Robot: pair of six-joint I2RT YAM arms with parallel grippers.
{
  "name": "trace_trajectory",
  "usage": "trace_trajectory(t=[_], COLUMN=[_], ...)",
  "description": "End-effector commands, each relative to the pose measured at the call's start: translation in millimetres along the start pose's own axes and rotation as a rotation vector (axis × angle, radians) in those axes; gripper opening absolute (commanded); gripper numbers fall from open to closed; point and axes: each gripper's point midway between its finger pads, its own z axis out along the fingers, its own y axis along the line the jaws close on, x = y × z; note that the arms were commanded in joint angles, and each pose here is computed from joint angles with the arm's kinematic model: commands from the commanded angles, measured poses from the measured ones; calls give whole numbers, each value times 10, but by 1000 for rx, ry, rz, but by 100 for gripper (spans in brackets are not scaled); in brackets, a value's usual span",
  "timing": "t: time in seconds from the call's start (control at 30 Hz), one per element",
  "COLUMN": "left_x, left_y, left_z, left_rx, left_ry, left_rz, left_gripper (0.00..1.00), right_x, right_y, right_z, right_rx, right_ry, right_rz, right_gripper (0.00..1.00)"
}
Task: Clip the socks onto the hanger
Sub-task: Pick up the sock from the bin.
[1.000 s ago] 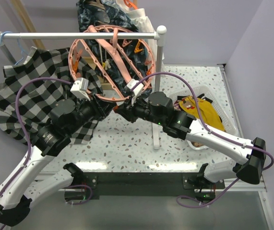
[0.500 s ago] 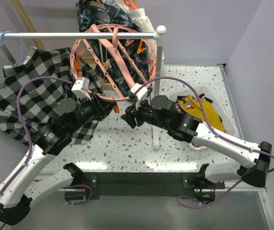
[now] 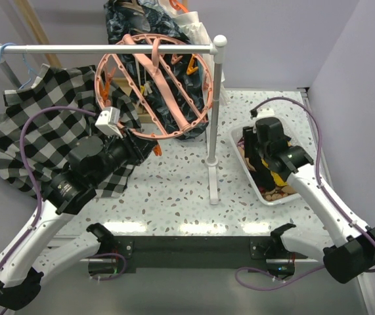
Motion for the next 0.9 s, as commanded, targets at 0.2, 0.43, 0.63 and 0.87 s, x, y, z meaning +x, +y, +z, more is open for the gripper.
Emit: trace_trajectory(t=[0.2,0.43,0.63,0.87], left_x=[-260,-257,-259,-268], left_y=[-109,-128,-120,-116], left_z=[-63,-64,-66,-85], left_rx=[18,27,24,21], left_ry=[-80,-77,-79,-82], left_rz=[0,-3,-3,-4], left_gripper=[8,8,8,8], right_x=[-36,30,52,238], right_y=[-346,-482,-643,-656], right_z=[860,1314,1462,1657], right_rx=[9,49,89,72], right_ry=[108,127,143,191], right_rz=[181,189,193,236], right_gripper=[46,45,45,45])
